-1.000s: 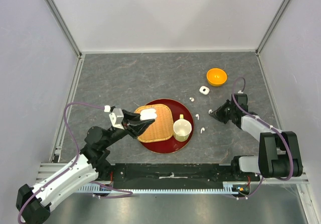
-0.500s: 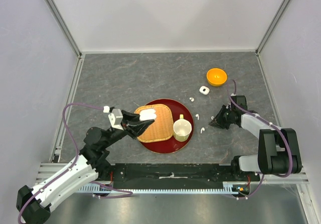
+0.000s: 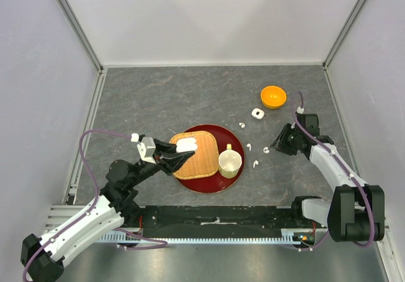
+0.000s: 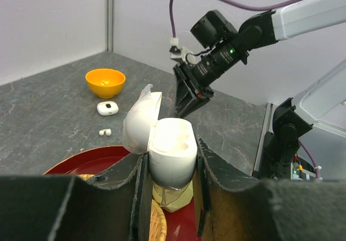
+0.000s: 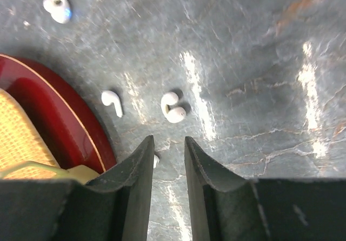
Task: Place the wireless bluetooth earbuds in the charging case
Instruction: Adjust the earbud at the center of the board.
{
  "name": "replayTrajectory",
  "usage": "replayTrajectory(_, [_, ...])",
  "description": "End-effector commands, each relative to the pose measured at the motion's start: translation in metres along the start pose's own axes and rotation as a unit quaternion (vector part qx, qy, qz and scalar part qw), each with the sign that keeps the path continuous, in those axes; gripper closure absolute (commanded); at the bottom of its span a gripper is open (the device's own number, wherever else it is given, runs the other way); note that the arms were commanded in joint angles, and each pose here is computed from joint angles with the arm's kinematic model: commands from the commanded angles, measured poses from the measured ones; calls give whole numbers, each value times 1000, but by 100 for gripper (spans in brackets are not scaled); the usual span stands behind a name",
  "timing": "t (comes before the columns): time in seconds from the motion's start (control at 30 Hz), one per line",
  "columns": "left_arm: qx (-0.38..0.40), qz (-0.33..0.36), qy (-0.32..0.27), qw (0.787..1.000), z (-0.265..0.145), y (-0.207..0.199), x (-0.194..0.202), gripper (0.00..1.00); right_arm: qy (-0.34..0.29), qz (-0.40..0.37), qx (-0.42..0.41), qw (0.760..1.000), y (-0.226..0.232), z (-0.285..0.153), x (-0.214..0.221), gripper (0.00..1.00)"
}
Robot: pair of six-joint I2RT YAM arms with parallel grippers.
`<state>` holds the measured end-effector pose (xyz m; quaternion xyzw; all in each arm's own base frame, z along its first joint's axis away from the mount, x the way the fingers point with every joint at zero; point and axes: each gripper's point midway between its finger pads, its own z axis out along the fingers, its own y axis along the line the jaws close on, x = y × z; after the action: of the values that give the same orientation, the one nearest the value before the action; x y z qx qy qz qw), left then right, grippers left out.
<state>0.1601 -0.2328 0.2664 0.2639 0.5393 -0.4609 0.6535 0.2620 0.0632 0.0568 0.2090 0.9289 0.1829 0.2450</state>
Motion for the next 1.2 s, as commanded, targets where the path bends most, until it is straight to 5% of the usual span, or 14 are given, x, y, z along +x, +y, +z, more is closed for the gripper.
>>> replayTrajectory(0.0, [13, 4, -17, 1000, 3, -6, -15, 98, -59, -34, 11, 998, 9, -17, -38, 64])
replayTrajectory(0.13, [13, 2, -17, 1000, 3, -6, -15, 98, -40, -33, 52, 997, -4, -8, -41, 64])
replayTrajectory(0.57, [13, -5, -11, 1000, 5, -6, -14, 98, 6, -23, -65, 998, 28, 0, -5, 68])
replayTrajectory(1.17, [9, -15, -11, 1000, 5, -5, -10, 98, 25, -44, -18, 999, 18, 37, -2, 69])
